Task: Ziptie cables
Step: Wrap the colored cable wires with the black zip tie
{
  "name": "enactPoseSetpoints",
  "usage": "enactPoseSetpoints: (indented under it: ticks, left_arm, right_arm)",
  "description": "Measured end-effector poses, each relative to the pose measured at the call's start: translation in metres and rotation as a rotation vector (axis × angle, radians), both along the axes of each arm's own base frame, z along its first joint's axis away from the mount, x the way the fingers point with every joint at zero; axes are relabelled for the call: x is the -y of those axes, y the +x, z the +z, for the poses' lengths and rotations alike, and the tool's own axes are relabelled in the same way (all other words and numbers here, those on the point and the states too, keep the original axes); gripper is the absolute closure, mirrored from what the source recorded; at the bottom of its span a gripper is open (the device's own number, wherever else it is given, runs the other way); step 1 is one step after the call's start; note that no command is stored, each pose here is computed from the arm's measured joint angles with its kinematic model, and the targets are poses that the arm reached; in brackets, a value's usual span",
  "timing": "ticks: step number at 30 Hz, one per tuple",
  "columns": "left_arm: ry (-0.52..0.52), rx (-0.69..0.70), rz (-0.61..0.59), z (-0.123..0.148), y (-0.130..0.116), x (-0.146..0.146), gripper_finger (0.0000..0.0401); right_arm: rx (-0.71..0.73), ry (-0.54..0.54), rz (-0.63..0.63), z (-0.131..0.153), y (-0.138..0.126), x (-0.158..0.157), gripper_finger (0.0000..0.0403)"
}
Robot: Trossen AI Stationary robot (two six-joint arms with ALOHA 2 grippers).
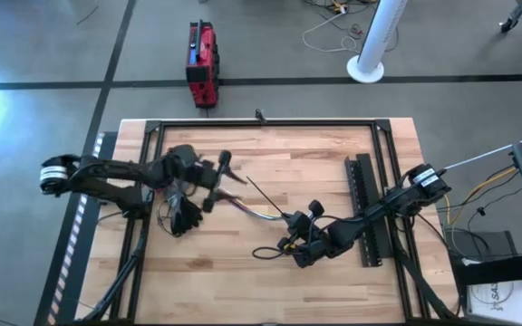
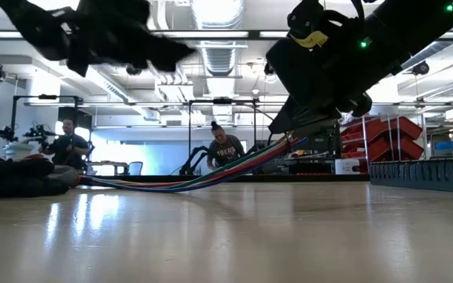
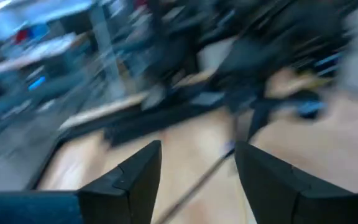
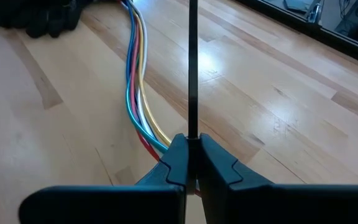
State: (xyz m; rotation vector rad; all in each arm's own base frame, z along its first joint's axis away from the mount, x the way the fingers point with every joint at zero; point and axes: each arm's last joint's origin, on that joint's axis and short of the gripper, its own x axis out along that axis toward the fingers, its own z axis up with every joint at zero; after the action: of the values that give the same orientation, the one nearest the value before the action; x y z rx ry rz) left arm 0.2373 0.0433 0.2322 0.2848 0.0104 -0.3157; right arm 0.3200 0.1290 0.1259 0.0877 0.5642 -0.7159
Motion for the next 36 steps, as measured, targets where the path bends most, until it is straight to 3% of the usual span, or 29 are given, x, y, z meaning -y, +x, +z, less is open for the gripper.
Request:
enactPoseSetpoints:
  ticks: [4,7,12,20,26,36]
  left_arm:
    - [-0.047,0.163,-0.266,0.012,-0.014,0.013,0.0206]
    - [-0.073,0.179,-0.299,0.004,-0.018,0.021,0.0213]
    - [-0.115,0.085,-0.303,-0.025,-0.012,0.034,0.0228]
    - [-0.183,-0.114,-0.127,-0.079,0.016,0.049,0.026]
    - [-0.227,-0.252,-0.018,-0.117,0.045,0.038,0.0287]
    - [-0.227,-0.107,0.002,-0.129,0.095,0.02,0.0305]
  right_arm:
    - [0.001,0.001,-0.001,0.0,0.0,0.0,0.04]
    - [0.001,0.002,-0.001,0.0,0.0,0.0,0.04]
    - [0.001,0.001,-0.001,0.0,0.0,0.0,0.04]
    - [0.006,0.003,-0.001,0.0,0.0,0.0,0.04]
    - [0.007,0.003,0.001,0.0,0.001,0.0,0.04]
    - [0.001,-0.005,0.01,0.001,0.001,-0.001,0.04]
